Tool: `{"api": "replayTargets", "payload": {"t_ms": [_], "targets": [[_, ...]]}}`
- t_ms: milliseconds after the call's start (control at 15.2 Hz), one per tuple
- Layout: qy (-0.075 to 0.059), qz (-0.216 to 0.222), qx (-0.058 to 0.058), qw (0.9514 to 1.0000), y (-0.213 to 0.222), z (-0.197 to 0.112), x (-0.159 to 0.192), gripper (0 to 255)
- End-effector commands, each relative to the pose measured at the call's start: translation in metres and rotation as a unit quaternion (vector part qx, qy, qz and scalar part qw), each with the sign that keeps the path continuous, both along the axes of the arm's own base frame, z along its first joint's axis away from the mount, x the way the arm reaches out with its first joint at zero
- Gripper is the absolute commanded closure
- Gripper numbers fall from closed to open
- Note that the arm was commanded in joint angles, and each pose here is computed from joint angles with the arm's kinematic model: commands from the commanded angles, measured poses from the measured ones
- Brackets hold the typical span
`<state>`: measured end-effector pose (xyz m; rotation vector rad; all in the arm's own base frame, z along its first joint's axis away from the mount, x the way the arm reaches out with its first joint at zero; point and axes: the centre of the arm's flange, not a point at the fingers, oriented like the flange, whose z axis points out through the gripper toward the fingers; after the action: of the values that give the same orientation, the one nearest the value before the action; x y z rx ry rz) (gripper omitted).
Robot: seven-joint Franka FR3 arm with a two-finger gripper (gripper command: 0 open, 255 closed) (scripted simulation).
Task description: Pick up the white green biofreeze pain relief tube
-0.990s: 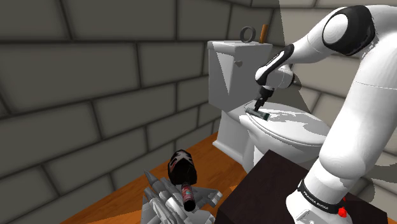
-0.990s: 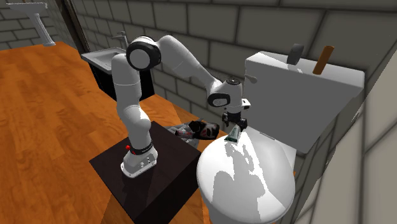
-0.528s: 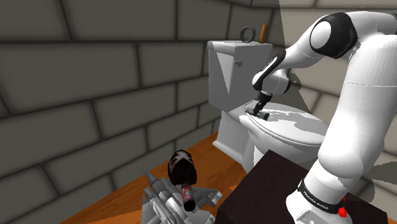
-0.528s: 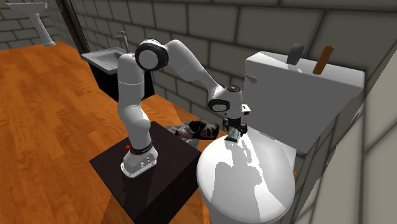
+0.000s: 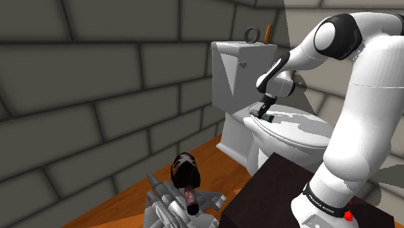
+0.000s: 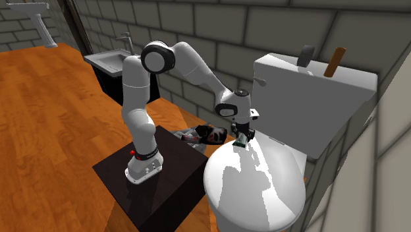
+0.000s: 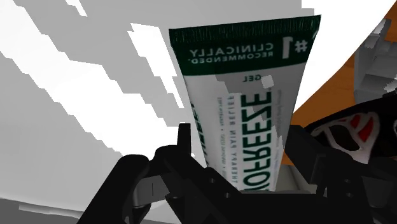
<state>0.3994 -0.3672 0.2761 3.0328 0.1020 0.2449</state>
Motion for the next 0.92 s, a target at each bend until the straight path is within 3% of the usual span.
{"api": "replayTargets", "payload": {"t_ms": [0,198,858], "targets": [[0.0,0.0,0.0,1.0,0.0,0.0,0.0,255],[0.0,0.0,0.0,1.0,0.0,0.0,0.0,255],[0.0,0.0,0.0,1.0,0.0,0.053,0.0,255]]}}
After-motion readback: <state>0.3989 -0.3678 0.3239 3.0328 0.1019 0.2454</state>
